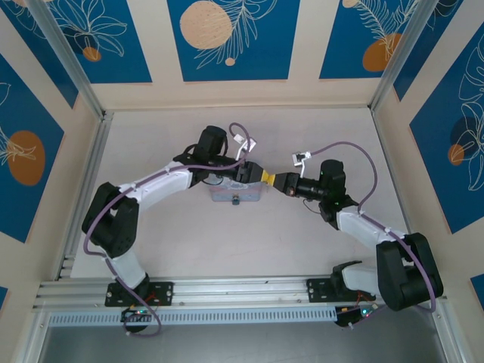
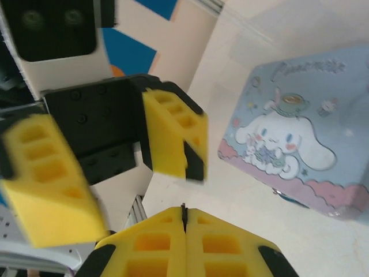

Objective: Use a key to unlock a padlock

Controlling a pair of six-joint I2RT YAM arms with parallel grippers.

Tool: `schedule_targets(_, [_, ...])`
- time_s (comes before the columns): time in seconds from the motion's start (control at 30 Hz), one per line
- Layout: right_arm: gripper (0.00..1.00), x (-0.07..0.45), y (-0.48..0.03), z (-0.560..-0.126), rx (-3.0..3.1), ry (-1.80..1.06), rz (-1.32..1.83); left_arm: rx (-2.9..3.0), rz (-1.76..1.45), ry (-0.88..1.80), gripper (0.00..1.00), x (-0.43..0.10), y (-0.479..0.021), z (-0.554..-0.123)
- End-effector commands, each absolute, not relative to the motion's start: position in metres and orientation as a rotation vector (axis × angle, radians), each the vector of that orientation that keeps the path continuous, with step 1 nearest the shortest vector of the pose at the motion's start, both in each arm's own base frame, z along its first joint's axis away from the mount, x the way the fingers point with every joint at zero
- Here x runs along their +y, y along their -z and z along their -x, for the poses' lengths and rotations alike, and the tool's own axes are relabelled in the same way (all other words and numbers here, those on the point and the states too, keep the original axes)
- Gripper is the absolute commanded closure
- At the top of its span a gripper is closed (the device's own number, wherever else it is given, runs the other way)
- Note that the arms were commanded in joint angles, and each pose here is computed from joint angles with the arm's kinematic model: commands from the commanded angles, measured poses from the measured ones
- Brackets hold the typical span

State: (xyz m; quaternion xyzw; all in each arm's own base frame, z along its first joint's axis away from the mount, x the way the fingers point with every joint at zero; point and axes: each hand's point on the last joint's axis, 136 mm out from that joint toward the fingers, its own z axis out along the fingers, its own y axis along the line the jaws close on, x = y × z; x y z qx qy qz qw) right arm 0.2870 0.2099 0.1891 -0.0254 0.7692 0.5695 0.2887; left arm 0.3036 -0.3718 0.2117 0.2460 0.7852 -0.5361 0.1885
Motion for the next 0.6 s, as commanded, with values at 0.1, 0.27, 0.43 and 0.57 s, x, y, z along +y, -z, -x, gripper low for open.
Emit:
schedule_targets(0.1, [1.0,0.192,-0.168,-0.302,2.073,-1.447,-0.326,2.073,-0.248,1.428,0.33,-0.34,-0.249,-0.337])
schedule_targets(0.27, [1.0,0.188,-0.168,-0.308,2.022,-1.408,-0.565,2.043,0.116,1.41,0.31,-0.312,-0.245,-0.342])
schedule_targets(0.43, [1.0,0.203,-0.185,-0.311,1.946,-1.386,-0.626,2.014,0.297,1.43,0.29,-0.303,-0.238,-0.333])
schedule_targets(0.57, [1.0,0.217,-0.198,-0.314,1.904,-1.394,-0.616,2.0,0.352,1.448,0.31,-0.303,-0.235,-0.328])
